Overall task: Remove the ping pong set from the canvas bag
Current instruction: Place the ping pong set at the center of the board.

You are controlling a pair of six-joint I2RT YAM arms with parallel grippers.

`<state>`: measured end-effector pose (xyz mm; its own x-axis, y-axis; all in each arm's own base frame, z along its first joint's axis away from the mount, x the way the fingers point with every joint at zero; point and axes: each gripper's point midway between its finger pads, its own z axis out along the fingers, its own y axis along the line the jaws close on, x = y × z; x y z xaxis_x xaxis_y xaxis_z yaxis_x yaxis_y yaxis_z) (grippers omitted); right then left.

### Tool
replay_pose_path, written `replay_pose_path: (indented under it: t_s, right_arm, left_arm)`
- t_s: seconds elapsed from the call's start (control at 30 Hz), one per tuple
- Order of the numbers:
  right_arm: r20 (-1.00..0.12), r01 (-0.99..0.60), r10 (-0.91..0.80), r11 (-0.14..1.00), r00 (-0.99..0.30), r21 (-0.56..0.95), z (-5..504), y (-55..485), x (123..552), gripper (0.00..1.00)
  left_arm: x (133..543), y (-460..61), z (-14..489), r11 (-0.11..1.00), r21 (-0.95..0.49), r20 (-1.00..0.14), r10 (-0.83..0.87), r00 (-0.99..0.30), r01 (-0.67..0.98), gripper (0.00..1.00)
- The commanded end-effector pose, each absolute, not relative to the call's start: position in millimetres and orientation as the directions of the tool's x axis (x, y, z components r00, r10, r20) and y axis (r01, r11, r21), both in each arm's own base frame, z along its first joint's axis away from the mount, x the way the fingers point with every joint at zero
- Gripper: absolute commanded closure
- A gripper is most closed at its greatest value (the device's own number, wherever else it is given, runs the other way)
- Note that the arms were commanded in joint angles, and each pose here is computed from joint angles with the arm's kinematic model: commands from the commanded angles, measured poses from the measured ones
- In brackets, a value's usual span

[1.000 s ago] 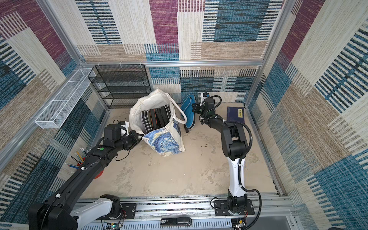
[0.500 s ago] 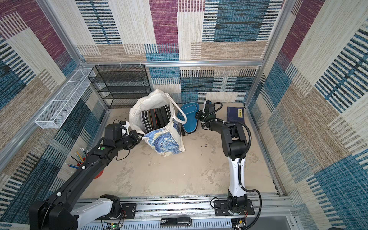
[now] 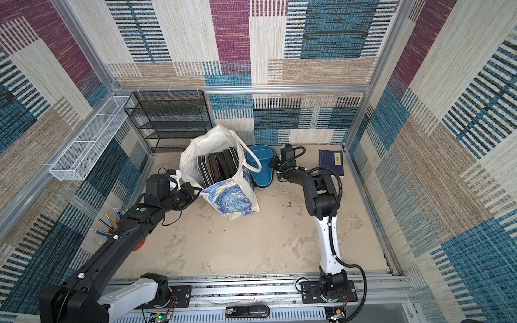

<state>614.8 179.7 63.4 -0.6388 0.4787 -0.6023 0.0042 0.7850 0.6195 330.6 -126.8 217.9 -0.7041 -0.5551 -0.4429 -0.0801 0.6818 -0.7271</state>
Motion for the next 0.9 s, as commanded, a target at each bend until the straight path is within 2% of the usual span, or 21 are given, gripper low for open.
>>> replay_pose_path:
  t_s: [0.0,0.47,0.5,0.57,0.67,0.77,0.87]
  right_arm:
    - [-0.594,0.018,0.519,0.762,-0.615,0.647,68.9,182.5,623.6,1.00]
    - [-0.586,0.031,0.533,0.755,-0.610,0.655,71.0,193.0,648.7,1.00]
    - [-0.586,0.030,0.532,0.755,-0.611,0.655,70.9,193.2,648.5,0.92]
    - [-0.588,0.029,0.529,0.758,-0.612,0.651,70.2,192.3,646.7,0.65]
    - [-0.603,0.020,0.525,0.763,-0.601,0.646,78.3,189.7,641.6,0.40]
    - [-0.634,0.004,0.516,0.778,-0.575,0.629,94.7,184.3,635.0,0.19]
    - [-0.668,-0.018,0.502,0.792,-0.550,0.610,117.0,179.9,627.7,0.07]
  left_arm:
    - [334.6,-122.6,222.9,0.697,-0.715,-0.482,-0.553,-0.679,-0.060,1.00]
    - [332.8,-121.7,223.4,0.699,-0.713,-0.485,-0.553,-0.677,-0.060,1.00]
    - [333.1,-121.8,223.8,0.698,-0.714,-0.486,-0.554,-0.676,-0.059,1.00]
    - [333.0,-122.3,224.1,0.695,-0.716,-0.484,-0.555,-0.676,-0.058,1.00]
    - [332.7,-122.2,225.7,0.695,-0.716,-0.486,-0.555,-0.675,-0.055,1.00]
    - [332.4,-122.5,226.9,0.696,-0.717,-0.489,-0.553,-0.675,-0.050,1.00]
    - [333.4,-123.8,227.5,0.689,-0.724,-0.487,-0.556,-0.674,-0.045,1.00]
